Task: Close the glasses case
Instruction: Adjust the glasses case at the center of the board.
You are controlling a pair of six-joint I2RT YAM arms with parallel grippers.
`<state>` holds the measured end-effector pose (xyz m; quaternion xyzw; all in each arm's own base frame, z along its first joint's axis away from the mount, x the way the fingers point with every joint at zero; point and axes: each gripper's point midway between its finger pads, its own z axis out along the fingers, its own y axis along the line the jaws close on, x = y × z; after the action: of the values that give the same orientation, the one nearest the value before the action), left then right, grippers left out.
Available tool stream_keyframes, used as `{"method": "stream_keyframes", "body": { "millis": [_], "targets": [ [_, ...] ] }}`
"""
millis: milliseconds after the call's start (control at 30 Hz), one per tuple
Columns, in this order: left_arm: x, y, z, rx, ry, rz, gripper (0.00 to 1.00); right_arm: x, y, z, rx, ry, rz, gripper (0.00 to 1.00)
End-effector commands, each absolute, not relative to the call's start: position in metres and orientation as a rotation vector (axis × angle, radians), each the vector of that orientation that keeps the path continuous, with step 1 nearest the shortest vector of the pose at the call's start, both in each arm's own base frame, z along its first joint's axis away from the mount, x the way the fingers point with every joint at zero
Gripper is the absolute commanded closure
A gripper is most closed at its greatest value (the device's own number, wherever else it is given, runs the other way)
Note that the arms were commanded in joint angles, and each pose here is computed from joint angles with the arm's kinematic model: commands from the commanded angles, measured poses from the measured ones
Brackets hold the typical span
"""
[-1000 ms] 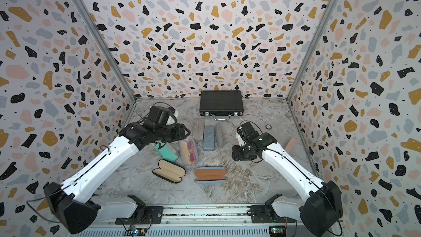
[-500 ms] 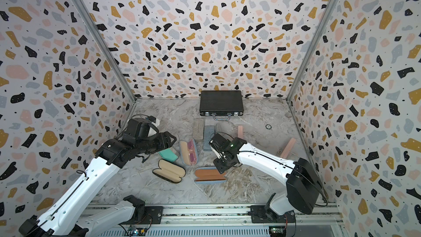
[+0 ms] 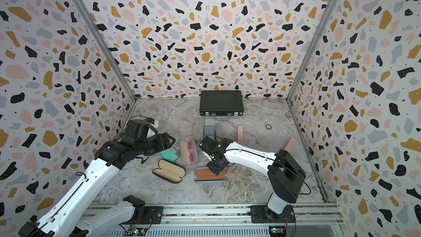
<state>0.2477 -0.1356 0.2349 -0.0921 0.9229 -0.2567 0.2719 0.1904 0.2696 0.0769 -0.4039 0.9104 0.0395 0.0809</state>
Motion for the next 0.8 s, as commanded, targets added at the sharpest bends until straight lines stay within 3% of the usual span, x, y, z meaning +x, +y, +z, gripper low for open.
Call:
{"method": "stream_keyframes", "body": {
  "millis": [0,367,767],
  "targets": [
    [0.249,-0.137,0.236,-0.240,2.470,-0.716,0.28,0.196,0.276,0.082,-1.241,2.689,0.107,0.48],
    [0.253,-0.142,0.227,-0.248,2.488,-0.743,0.28,0.199,0.289,0.066,-1.279,2.706,0.127,0.54],
    [0.255,-0.145,0.223,-0.255,2.496,-0.768,0.28,0.191,0.285,0.064,-1.272,2.721,0.151,0.76]
  ]
}}
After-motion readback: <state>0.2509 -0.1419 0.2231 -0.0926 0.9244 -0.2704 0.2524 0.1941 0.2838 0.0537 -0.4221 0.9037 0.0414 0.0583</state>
